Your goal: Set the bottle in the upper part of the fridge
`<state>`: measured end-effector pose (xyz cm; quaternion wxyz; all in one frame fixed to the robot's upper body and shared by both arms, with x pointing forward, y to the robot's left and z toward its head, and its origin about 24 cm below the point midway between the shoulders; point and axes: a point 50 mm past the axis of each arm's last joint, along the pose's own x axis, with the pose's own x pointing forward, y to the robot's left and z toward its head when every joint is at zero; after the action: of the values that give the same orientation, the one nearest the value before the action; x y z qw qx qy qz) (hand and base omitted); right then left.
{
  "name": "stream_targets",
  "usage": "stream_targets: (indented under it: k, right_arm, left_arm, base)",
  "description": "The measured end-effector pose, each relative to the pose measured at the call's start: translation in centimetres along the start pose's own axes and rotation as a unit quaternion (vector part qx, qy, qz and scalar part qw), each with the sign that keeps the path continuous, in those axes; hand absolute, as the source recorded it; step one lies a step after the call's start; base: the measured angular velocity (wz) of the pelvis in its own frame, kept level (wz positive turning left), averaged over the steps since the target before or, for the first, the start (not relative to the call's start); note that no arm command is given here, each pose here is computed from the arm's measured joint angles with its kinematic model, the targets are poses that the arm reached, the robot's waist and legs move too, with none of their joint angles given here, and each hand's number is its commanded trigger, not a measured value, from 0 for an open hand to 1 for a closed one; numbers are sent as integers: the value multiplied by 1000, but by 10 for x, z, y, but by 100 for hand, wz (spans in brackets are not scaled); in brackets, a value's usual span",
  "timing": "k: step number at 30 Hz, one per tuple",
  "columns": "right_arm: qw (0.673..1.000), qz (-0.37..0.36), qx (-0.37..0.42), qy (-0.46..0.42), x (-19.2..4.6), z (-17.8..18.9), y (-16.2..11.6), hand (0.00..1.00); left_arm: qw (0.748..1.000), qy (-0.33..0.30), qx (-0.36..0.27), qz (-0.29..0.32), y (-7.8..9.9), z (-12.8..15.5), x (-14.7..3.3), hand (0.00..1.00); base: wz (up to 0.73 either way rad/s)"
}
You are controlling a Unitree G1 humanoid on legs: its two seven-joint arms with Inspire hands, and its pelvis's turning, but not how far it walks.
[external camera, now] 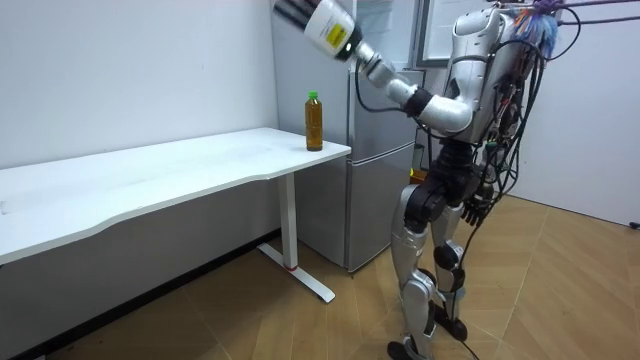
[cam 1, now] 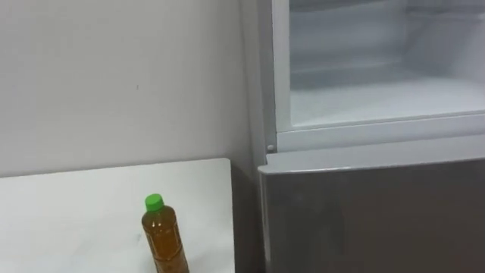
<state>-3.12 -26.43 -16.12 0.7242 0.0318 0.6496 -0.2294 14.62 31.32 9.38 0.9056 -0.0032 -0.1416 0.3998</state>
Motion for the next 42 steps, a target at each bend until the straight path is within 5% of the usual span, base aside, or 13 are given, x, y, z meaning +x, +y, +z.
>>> stream_targets:
  k: [5,10,20,29,35,42]
  right_arm:
    - [1000,11,1,-2,0,1,1,0]
    - [1000,23,5,-5,0,3,4,0]
    - [997,55,20,-40,0,14,8,0]
    - [996,69,40,-48,0,14,17,0]
    - [994,77,58,-46,0,13,20,0]
    - [994,87,47,-53,1,21,26,0]
  left_arm:
    - [987,153,49,29,23,-62,-35,0]
    - [939,323,111,39,46,-128,-87,0]
    - [828,530,184,2,82,-180,-179,0]
    - [767,590,248,-47,102,-184,-213,0]
    - [716,631,282,-99,100,-192,-226,0]
    - [672,647,319,-171,97,-196,-224,0]
  base:
    - [4]
    - [5]
    - [0]
    - [0]
    - [0]
    - [0]
